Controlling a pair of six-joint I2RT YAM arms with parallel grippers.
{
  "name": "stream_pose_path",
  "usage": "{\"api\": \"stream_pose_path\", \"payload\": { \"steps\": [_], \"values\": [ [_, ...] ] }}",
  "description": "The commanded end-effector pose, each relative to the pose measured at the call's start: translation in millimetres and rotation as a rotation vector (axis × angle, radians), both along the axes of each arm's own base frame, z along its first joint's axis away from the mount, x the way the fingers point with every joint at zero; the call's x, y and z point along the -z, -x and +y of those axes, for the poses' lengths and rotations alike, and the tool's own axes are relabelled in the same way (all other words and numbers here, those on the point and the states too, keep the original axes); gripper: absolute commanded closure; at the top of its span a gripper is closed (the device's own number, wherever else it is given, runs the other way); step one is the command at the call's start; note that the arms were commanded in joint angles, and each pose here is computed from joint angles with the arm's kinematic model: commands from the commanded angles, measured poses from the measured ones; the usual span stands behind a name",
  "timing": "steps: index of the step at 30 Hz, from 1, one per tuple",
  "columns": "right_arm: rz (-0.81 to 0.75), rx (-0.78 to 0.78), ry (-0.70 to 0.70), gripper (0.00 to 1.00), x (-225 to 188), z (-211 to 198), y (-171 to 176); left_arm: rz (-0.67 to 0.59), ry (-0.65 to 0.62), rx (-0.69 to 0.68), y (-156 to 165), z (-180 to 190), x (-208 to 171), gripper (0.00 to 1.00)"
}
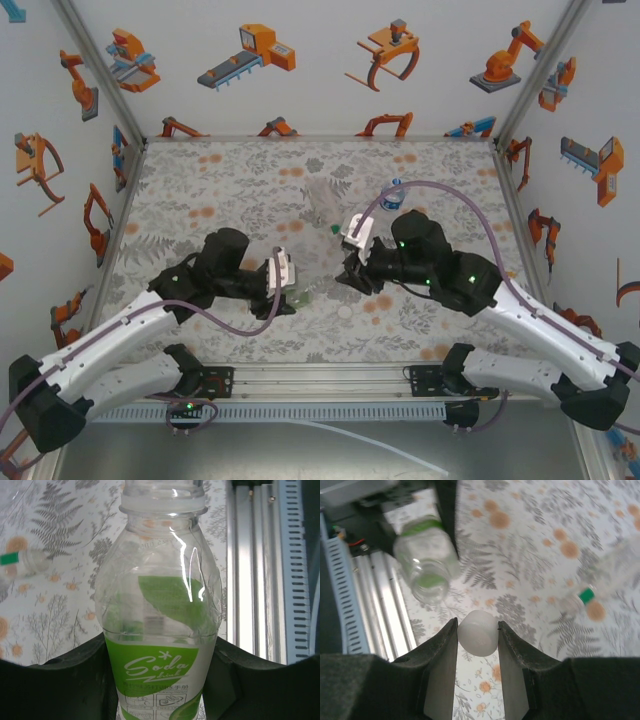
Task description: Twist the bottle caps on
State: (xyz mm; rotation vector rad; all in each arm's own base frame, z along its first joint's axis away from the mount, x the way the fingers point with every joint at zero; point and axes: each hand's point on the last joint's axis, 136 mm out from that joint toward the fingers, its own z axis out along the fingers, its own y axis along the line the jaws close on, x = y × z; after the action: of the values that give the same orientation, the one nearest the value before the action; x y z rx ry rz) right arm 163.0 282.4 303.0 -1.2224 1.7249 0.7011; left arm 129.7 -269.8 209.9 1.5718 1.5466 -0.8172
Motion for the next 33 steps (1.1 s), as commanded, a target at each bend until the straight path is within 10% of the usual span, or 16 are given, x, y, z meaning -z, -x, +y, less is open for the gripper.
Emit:
{"api": "stream_pose_path", "payload": {
  "steps": [1,18,33],
  "values": [
    [0.104,0.265,0.035,1.0,27.8,-27.1,-38.1,0.016,0.08,-0.137,-19.8,7.9,-8.4,1.0],
    [0.618,0.914,0.268,0.96,217.4,-68.4,-106.3,-0.009,0.186,-0.308,-36.4,25.0,-48.1,1.0],
    [0.726,0.91,0.381,0.72,281.0,-61.6,-100.2,0.003,0.202,-0.285,-29.9,24.3,-50.5,1.0]
  ]
}}
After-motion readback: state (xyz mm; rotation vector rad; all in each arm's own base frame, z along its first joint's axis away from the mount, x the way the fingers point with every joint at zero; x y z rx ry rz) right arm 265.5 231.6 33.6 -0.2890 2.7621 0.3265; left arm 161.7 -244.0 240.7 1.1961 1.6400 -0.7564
